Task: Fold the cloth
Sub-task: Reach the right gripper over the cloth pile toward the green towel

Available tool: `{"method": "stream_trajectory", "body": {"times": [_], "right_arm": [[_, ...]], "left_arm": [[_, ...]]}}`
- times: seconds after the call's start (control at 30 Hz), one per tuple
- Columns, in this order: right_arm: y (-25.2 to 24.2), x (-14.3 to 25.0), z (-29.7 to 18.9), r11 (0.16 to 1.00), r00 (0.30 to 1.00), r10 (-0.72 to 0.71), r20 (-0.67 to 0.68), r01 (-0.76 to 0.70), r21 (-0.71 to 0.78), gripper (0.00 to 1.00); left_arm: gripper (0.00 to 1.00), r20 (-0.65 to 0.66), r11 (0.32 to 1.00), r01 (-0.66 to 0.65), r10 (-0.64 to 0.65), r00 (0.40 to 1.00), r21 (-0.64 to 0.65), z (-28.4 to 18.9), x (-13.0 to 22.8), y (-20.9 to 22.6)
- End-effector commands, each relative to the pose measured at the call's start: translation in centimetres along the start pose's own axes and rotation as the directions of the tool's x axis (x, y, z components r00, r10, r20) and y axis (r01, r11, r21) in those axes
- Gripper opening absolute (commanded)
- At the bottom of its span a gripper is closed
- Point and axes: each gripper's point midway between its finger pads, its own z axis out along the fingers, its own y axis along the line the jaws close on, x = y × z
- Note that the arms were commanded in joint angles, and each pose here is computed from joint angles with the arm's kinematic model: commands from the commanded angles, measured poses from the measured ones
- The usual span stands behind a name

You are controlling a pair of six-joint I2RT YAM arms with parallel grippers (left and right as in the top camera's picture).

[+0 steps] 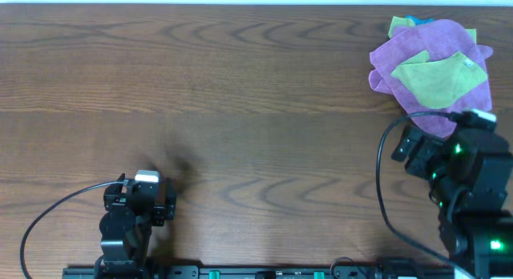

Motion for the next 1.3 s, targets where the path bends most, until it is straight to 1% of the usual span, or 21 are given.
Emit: {"method": "stream_trajectory", "body": {"times": [0.0, 0.13, 0.33, 0.57, 0.67, 0.7, 0.77, 0.87, 1.0, 1.27], "right_arm": [[-0.1, -1.6, 0.6, 0.999, 1.000, -0.016, -0.001, 0.016, 0.034, 0.99], [0.6, -2.7, 2.5, 0.998, 0.998, -0.026, -0.054, 0.029, 0.048, 0.99], [1.7, -3.5, 6.8, 0.995, 0.989, -0.047, -0.143, 0.058, 0.079, 0.99], [2.8, -4.3, 11.0, 0.995, 0.988, -0.061, -0.141, 0.072, 0.075, 0.99], [2.8, -3.9, 11.6, 0.994, 0.985, -0.064, -0.158, 0.077, 0.079, 0.99], [2.1, -3.5, 11.9, 0.989, 0.982, -0.068, -0.176, 0.089, 0.116, 0.99], [1.6, -2.9, 12.1, 0.985, 0.978, -0.072, -0.197, 0.101, 0.142, 0.99], [1.9, -2.5, 12.5, 0.987, 0.975, -0.067, -0.212, 0.096, 0.128, 0.99], [2.6, -2.8, 12.7, 0.992, 0.978, -0.064, -0.200, 0.084, 0.094, 0.99], [3.0, -3.9, 12.9, 0.995, 0.987, -0.041, -0.153, 0.054, 0.082, 0.99]], "left_arm": [[0.95, -0.005, 1.000, -0.014, 0.013, 1.000, -0.016, 0.2, 0.4, 0.2], [0.95, -0.005, 1.000, -0.014, 0.013, 1.000, -0.016, 0.2, 0.4, 0.2], [0.95, -0.005, 1.000, -0.014, 0.013, 1.000, -0.016, 0.2, 0.4, 0.2], [0.95, -0.005, 1.000, -0.014, 0.013, 1.000, -0.016, 0.2, 0.4, 0.2], [0.95, -0.005, 1.000, -0.014, 0.013, 1.000, -0.016, 0.2, 0.4, 0.2], [0.95, -0.005, 1.000, -0.014, 0.013, 1.000, -0.016, 0.2, 0.4, 0.2], [0.95, -0.005, 1.000, -0.014, 0.013, 1.000, -0.016, 0.2, 0.4, 0.2], [0.95, -0.005, 1.000, -0.014, 0.013, 1.000, -0.016, 0.2, 0.4, 0.2], [0.95, -0.005, 1.000, -0.014, 0.013, 1.000, -0.016, 0.2, 0.4, 0.2], [0.95, -0.005, 1.000, -0.014, 0.013, 1.000, -0.016, 0.2, 0.4, 0.2]]}}
